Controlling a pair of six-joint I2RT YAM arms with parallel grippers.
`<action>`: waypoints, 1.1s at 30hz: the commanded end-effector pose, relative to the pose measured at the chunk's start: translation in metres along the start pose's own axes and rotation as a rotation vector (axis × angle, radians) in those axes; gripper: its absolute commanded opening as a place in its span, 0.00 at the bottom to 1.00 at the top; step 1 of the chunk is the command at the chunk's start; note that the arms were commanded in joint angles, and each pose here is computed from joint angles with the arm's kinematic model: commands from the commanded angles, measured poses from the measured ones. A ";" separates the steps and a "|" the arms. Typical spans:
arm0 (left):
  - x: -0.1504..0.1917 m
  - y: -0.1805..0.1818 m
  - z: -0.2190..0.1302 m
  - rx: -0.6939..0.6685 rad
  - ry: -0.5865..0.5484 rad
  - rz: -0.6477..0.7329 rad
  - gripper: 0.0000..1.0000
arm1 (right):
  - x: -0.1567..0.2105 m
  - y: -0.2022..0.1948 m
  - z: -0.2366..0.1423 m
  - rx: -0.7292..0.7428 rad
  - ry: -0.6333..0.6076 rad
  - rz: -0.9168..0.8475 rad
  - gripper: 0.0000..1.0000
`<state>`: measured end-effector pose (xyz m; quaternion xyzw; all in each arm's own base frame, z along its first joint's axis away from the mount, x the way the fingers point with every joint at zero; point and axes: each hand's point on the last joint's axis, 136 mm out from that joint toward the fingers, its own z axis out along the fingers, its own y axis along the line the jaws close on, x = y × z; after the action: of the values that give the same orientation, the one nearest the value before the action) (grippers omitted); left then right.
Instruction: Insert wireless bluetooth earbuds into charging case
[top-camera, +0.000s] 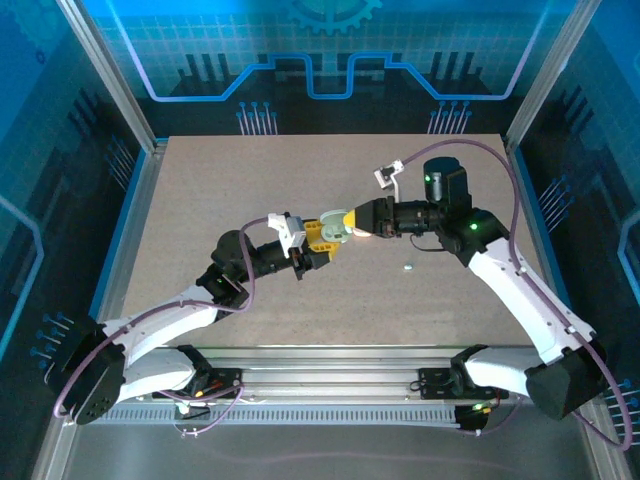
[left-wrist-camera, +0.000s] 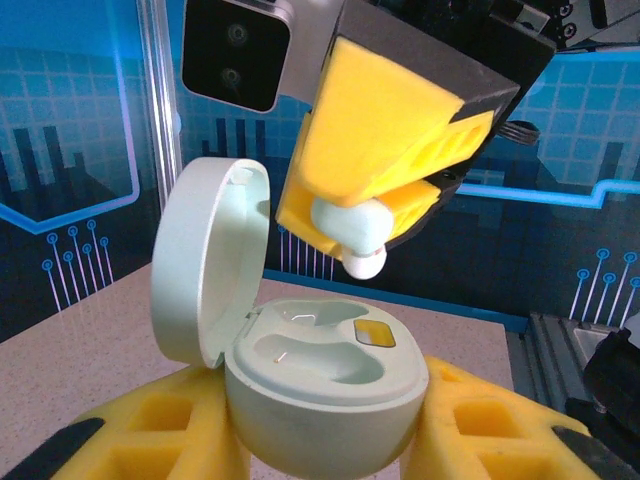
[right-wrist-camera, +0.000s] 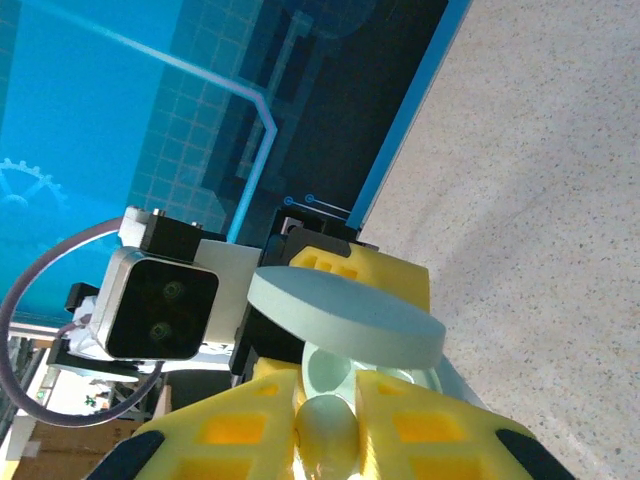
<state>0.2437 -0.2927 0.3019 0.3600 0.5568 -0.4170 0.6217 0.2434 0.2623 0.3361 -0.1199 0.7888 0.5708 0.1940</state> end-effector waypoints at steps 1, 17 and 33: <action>-0.016 -0.007 0.002 0.039 -0.053 0.029 0.33 | -0.003 0.006 0.002 0.011 -0.004 -0.040 0.21; -0.019 -0.007 0.003 0.050 -0.068 0.013 0.33 | 0.001 -0.001 0.008 0.061 0.020 -0.053 0.23; -0.019 -0.008 0.005 0.055 -0.070 0.012 0.33 | -0.003 0.002 0.009 0.089 -0.002 -0.076 0.24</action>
<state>0.2455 -0.2943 0.3024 0.3530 0.5559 -0.4265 0.6201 0.2469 0.2676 0.3260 -0.1257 0.8142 0.5303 0.2000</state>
